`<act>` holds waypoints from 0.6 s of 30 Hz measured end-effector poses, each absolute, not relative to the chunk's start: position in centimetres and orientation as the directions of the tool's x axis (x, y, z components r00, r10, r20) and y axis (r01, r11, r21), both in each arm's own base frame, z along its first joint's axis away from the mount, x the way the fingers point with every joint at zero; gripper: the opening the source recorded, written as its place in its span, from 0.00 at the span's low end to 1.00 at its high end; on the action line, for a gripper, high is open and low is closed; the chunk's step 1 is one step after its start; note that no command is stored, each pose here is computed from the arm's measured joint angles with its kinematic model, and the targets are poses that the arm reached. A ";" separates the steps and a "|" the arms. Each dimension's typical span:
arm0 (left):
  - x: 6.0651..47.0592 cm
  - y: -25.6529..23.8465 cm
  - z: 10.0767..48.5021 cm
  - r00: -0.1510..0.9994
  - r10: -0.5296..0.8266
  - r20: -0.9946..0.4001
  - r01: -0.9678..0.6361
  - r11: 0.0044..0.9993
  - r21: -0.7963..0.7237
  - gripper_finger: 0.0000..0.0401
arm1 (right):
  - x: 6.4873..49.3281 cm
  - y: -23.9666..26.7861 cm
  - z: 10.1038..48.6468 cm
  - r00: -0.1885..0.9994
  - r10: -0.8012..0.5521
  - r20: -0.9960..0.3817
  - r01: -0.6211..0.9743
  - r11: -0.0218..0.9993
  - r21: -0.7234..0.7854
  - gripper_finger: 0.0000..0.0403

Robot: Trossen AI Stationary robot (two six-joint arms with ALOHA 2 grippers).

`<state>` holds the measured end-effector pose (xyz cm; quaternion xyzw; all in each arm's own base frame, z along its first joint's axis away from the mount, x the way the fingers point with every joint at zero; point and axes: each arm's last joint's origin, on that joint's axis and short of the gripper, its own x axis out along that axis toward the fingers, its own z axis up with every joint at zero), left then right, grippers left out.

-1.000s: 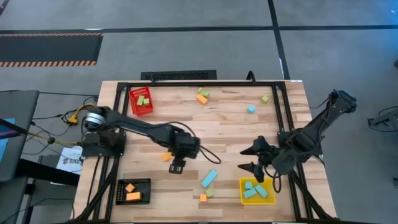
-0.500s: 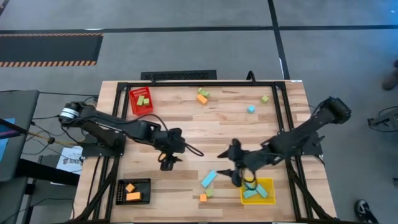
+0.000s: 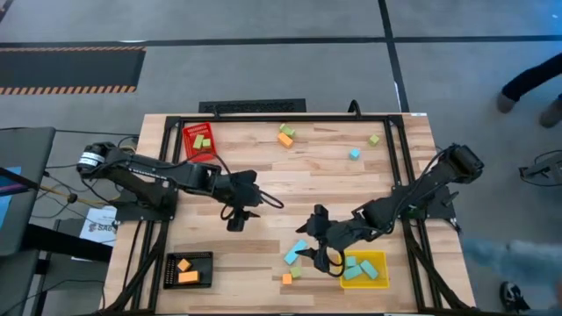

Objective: Sort & place blocks by color
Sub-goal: Put the green block into the red bin

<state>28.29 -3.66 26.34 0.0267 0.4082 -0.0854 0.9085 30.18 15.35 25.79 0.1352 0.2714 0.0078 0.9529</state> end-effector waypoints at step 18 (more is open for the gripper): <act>29.1 -3.3 27.1 0.725 -0.174 -0.666 0.172 0.983 -0.070 0.48 | 30.3 15.4 25.8 0.834 0.182 -0.521 -0.023 0.955 0.296 0.81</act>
